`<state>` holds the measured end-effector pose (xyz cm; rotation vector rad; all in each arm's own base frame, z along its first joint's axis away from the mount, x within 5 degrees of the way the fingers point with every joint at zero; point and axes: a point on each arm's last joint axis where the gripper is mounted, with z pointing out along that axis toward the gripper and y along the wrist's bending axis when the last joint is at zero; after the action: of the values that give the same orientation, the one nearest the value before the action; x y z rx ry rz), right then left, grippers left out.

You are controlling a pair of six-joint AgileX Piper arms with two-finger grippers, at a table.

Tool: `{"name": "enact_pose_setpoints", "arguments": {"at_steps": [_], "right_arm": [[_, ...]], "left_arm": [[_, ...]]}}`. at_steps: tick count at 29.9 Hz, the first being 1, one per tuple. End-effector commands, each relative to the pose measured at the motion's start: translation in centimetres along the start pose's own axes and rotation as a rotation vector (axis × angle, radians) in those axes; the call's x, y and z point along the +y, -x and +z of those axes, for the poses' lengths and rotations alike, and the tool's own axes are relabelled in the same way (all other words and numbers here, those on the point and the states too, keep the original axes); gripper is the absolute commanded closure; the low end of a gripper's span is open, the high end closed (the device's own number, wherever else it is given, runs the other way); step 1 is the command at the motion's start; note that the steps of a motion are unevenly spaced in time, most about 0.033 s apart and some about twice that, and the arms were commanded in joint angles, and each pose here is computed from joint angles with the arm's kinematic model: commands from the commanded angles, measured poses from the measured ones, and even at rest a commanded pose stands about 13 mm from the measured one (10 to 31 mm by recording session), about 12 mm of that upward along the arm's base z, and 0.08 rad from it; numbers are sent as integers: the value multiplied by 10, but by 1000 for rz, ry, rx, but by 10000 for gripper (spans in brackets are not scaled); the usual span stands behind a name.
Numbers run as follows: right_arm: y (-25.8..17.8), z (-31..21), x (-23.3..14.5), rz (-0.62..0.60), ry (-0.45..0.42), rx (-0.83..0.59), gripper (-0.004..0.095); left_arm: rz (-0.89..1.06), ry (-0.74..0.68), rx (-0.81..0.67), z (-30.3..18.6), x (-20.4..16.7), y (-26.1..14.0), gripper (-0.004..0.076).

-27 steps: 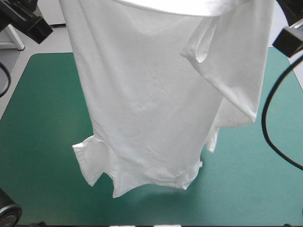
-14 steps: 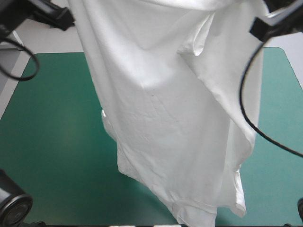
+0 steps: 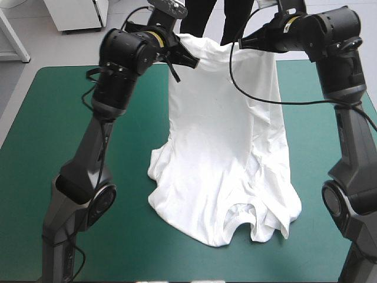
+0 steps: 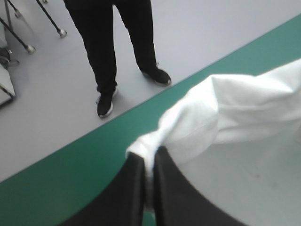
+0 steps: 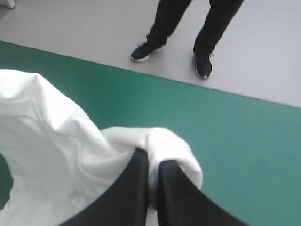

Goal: Fold the cloth

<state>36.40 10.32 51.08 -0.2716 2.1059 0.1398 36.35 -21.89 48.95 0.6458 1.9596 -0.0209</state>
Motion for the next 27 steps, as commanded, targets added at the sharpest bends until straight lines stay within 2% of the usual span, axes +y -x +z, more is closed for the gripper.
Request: {"name": "enact_pose_setpoints", "arguments": {"at_steps": [1, 7, 14, 23, 25, 27], "right_arm": [[-4, 15, -27, 55, -19, 27, 925], [-32, 92, -61, 173, 68, 170, 925], [-72, 162, -85, 226, 61, 313, 925], [-98, 200, -91, 218, 54, 396, 918], [-98, 200, -91, 192, 61, 391, 865], [-97, 199, -90, 186, 77, 390, 740]], "left_arm": [[-66, 4, -4, 17, 13, -5, 746], [-132, -42, 150, 95, 22, -46, 746], [-161, -53, 262, 157, 25, -88, 746], [-146, -56, 263, 194, 23, -111, 745], [-135, -61, 269, 195, 22, -112, 730], [-140, -78, 276, 194, 21, -113, 673]]}}
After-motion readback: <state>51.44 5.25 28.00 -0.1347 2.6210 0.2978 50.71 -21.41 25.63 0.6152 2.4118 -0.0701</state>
